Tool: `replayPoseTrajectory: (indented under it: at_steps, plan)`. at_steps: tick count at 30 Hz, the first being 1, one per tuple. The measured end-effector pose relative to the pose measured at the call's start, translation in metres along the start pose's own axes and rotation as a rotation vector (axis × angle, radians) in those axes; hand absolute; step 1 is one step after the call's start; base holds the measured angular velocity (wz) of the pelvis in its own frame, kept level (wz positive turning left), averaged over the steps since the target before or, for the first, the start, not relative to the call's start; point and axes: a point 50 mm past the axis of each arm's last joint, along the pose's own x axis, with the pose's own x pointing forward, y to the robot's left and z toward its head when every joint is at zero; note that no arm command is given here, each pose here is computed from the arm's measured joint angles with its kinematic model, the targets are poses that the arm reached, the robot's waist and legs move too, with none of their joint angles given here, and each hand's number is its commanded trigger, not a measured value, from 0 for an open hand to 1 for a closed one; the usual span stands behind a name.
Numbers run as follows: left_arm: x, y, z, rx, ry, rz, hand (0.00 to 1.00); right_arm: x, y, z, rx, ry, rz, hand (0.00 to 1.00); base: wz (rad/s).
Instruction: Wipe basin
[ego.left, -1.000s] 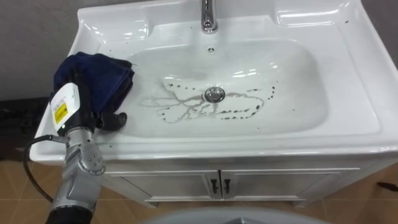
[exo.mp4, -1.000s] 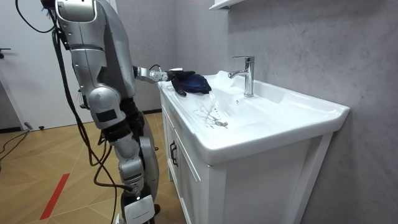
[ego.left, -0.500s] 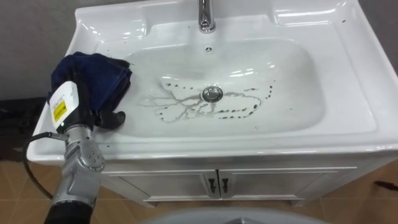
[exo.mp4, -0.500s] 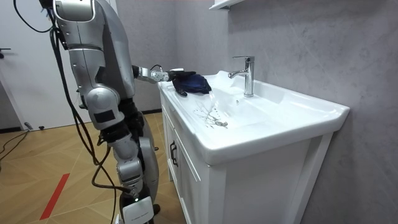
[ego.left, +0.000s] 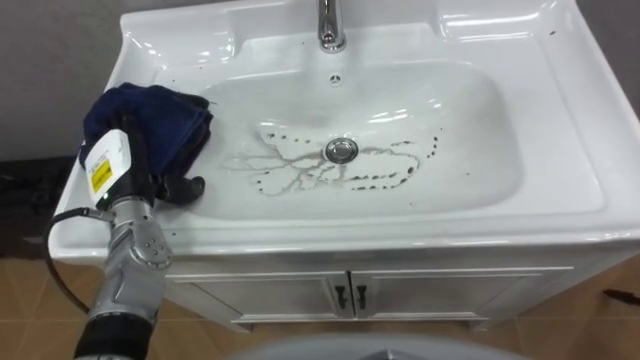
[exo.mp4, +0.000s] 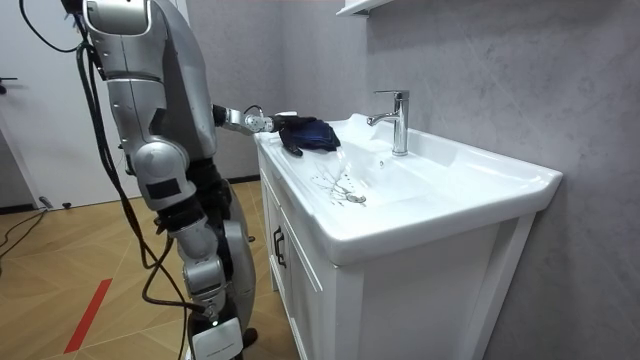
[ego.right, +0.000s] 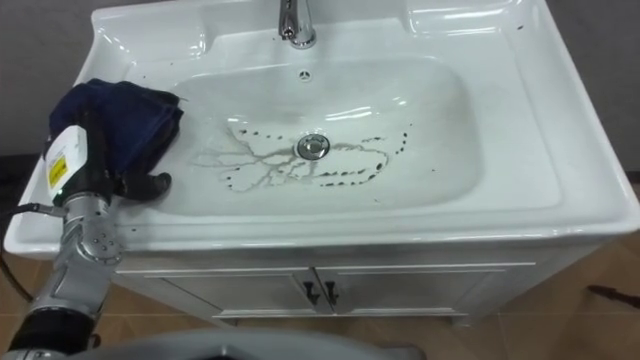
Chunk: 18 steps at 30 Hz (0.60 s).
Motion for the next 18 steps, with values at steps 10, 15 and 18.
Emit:
replayPoseTrajectory:
  at_steps: [10,15,18]
  plan:
    - [0.006,-0.002,0.003,0.000,-0.003,-0.006,0.00,0.000,0.000,-0.001,0.007,0.002,0.002,0.00,0.02]
    - [0.008,0.001,0.005,0.001,-0.010,-0.003,0.67,0.000,0.000,-0.001,0.008,0.006,0.008,0.00,0.00]
    - [0.010,0.002,0.006,0.006,-0.013,-0.012,1.00,0.000,0.000,-0.003,0.009,0.012,0.010,0.00,0.00]
